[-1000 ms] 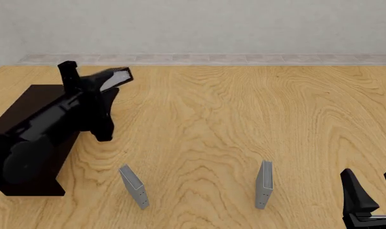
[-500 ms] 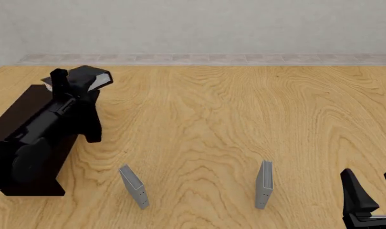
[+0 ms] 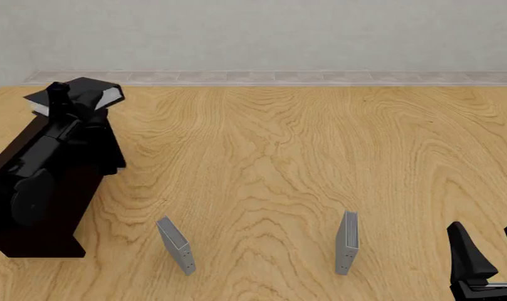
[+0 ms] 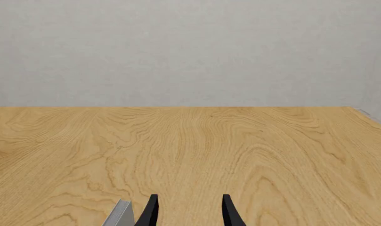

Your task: Pick up the book in the middle and place it on the cabinet shelf.

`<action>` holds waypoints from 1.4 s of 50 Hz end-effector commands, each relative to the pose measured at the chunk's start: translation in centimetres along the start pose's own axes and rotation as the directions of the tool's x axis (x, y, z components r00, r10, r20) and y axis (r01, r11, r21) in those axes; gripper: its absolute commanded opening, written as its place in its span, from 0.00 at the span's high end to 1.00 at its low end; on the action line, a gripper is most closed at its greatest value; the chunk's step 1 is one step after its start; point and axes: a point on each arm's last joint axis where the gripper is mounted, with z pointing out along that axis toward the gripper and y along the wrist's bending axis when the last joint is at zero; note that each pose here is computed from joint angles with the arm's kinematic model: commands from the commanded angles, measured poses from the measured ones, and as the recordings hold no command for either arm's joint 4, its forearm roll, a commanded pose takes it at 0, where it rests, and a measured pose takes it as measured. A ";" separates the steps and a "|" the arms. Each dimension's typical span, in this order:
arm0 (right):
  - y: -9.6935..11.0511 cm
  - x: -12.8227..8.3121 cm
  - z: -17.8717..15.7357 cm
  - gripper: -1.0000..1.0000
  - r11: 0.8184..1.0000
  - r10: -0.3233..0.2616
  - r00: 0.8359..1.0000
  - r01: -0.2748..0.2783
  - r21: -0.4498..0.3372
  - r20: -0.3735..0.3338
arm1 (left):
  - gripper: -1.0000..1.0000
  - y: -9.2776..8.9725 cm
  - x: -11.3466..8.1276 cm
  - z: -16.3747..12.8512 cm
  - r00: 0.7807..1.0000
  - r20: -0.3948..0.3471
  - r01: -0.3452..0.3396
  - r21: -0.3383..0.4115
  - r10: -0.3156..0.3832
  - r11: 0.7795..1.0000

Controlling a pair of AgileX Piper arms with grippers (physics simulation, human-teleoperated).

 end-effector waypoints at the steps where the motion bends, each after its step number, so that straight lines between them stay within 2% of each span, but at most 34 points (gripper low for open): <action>1: 0.0 0.0 0.0 0.00 1.000 0.000 1.000 0.000 0.000 0.000 | 1.00 1.3 1.6 0.5 0.998 -0.048 -0.036 -0.035 0.034 0.999; 27: 0.0 0.0 0.0 0.00 1.000 0.000 1.000 0.000 0.000 0.000 | 1.00 1.7 4.2 0.7 0.990 -0.137 -0.022 -0.022 0.019 1.000; 33: 0.0 0.0 0.0 0.00 1.000 0.000 1.000 0.000 0.000 0.000 | 1.00 2.1 5.1 0.7 0.986 -0.164 0.029 -0.012 -0.031 0.999; 35: 0.0 0.0 0.0 0.00 1.000 0.000 1.000 0.000 0.000 0.000 | 1.00 3.3 4.6 0.3 0.986 -0.142 0.088 -0.021 -0.091 0.996; 38: 0.0 0.0 0.0 0.00 1.000 0.000 1.000 0.000 0.000 0.000 | 1.00 3.5 5.0 0.5 0.982 -0.156 0.102 -0.017 -0.103 0.995; 39: 0.0 0.0 0.0 0.00 1.000 0.000 1.000 0.000 0.000 0.000 | 1.00 4.7 4.7 0.4 0.977 -0.140 0.158 -0.027 -0.160 0.987; 44: 0.0 0.0 0.0 0.00 1.000 0.000 1.000 0.000 0.000 0.000 | 1.00 4.7 4.8 0.5 0.977 -0.142 0.158 -0.017 -0.159 0.987; 48: 0.0 0.0 0.0 0.00 1.000 0.000 1.000 0.000 0.000 0.000 | 1.00 5.6 4.6 0.4 0.970 -0.131 0.206 -0.018 -0.207 0.978; 70: 0.0 0.0 0.0 0.00 1.000 0.000 1.000 0.000 0.000 0.000 | 1.00 3.9 5.3 1.2 0.954 -0.164 0.255 0.012 -0.249 0.967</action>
